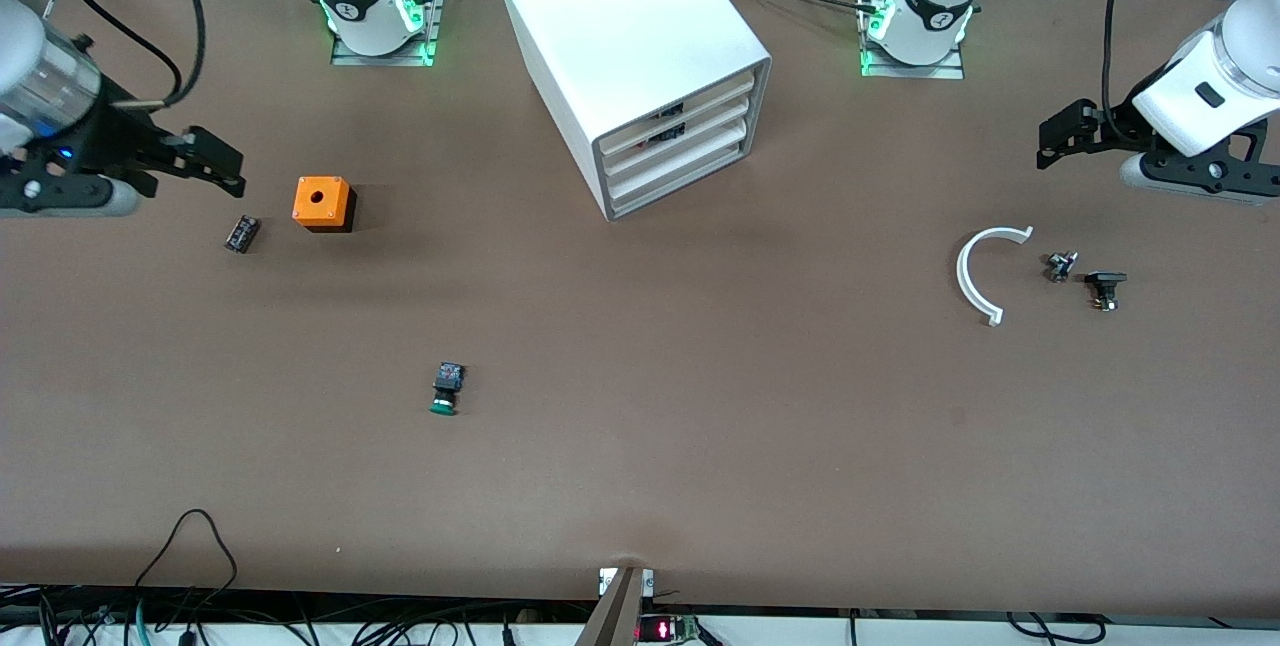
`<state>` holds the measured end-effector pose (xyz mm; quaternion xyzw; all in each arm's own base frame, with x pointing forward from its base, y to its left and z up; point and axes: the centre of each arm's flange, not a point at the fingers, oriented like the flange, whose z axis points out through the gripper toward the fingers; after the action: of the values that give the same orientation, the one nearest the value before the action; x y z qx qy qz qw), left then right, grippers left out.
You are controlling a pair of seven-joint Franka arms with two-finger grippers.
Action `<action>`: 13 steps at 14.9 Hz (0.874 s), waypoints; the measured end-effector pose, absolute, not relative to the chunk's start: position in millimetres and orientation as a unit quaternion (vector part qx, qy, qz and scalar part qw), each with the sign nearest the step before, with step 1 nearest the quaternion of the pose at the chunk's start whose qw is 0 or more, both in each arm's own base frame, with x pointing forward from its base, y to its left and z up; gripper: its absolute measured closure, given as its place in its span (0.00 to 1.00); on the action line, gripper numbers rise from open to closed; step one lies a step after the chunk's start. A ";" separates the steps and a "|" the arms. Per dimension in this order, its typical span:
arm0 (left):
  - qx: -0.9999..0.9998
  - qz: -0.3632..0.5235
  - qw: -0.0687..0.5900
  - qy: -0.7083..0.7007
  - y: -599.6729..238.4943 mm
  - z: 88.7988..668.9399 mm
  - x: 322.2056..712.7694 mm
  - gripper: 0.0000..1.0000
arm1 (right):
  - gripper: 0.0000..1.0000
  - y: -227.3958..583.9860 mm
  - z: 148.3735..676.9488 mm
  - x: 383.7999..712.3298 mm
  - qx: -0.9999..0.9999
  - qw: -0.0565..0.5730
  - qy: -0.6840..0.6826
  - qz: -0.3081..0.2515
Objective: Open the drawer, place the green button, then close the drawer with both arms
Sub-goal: 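Reach the right gripper to the green button while the left gripper reaches the cabinet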
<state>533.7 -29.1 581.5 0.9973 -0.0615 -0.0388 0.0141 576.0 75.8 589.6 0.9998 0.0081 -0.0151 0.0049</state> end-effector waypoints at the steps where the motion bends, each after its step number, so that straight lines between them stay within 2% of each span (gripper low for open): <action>1: 0.997 -0.039 0.014 -0.062 -29.2 581.6 533.6 0.00 | 0.00 82.2 581.2 578.9 1.000 0.005 0.013 -0.019; 5: 0.997 -0.048 0.017 -0.062 -30.8 580.1 531.6 0.00 | 0.00 112.4 541.6 599.2 1.000 0.002 0.019 -0.018; 8: 0.993 -0.095 0.042 -0.063 -36.9 571.0 521.9 0.00 | 0.00 126.7 501.8 620.9 1.000 -0.004 0.023 -0.012; 13: 0.979 -0.163 0.089 -0.085 -74.4 525.3 529.8 0.00 | 0.00 155.9 429.4 651.2 1.000 -0.018 0.015 0.006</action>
<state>529.8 -74.4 525.3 0.9789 -0.0851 -0.1629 0.0894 651.2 155.9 429.4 0.9997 0.0155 0.0056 -0.0177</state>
